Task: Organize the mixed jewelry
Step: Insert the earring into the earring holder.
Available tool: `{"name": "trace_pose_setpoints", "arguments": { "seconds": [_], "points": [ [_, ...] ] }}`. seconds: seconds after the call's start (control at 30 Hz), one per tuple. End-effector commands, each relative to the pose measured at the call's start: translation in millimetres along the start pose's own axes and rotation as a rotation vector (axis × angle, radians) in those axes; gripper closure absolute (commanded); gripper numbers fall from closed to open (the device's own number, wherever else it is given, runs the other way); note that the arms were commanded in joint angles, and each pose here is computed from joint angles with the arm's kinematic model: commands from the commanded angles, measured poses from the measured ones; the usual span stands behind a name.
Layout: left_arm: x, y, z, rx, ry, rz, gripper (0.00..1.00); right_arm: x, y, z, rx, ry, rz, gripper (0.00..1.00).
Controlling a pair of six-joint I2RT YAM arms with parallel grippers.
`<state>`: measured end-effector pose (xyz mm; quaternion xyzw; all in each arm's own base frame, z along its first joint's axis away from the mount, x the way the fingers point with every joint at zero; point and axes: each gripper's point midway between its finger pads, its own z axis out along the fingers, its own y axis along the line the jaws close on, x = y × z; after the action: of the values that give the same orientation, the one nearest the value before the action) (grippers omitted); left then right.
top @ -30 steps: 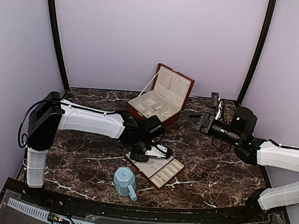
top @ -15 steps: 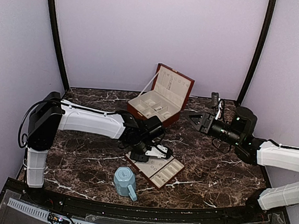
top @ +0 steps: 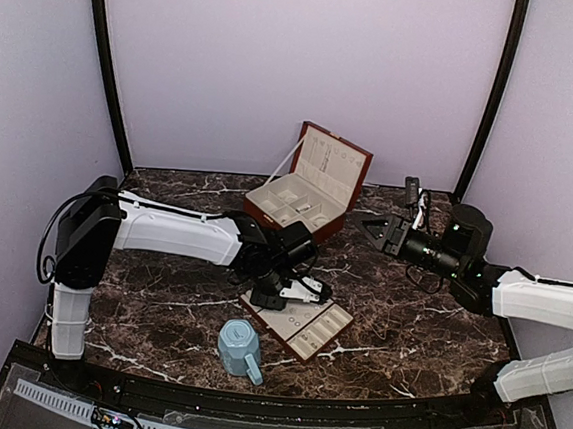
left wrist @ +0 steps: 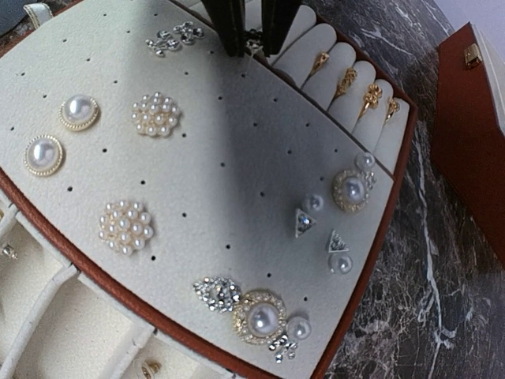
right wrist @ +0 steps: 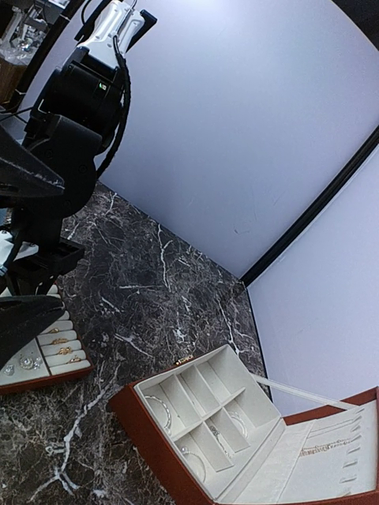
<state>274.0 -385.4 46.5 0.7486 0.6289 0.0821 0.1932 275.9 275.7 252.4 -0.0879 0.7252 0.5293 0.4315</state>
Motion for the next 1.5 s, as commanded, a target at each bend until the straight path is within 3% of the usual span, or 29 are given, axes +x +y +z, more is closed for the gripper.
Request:
{"name": "trace_pose_setpoints", "arguments": {
  "seconds": [0.0, 0.6, 0.9, 1.27, 1.47],
  "points": [
    [1, -10, 7, 0.039, 0.014, 0.011, 0.99, -7, 5, 0, -0.027, -0.025, -0.017, 0.57],
    [5, -13, 13, 0.054, 0.037, 0.019, 1.00, -6, 3, 0, -0.022, -0.023, -0.018, 0.57],
    [2, -21, 12, 0.081, 0.032, 0.035, 0.96, -5, 2, 0, -0.017, -0.021, -0.018, 0.57],
    [3, -18, 13, 0.066, 0.041, 0.029, 0.78, -5, 3, -1, -0.018, -0.024, -0.020, 0.57],
    [2, -17, 12, 0.061, 0.041, 0.027, 0.74, -4, 2, -1, -0.017, -0.023, -0.019, 0.57]
  ]
}}
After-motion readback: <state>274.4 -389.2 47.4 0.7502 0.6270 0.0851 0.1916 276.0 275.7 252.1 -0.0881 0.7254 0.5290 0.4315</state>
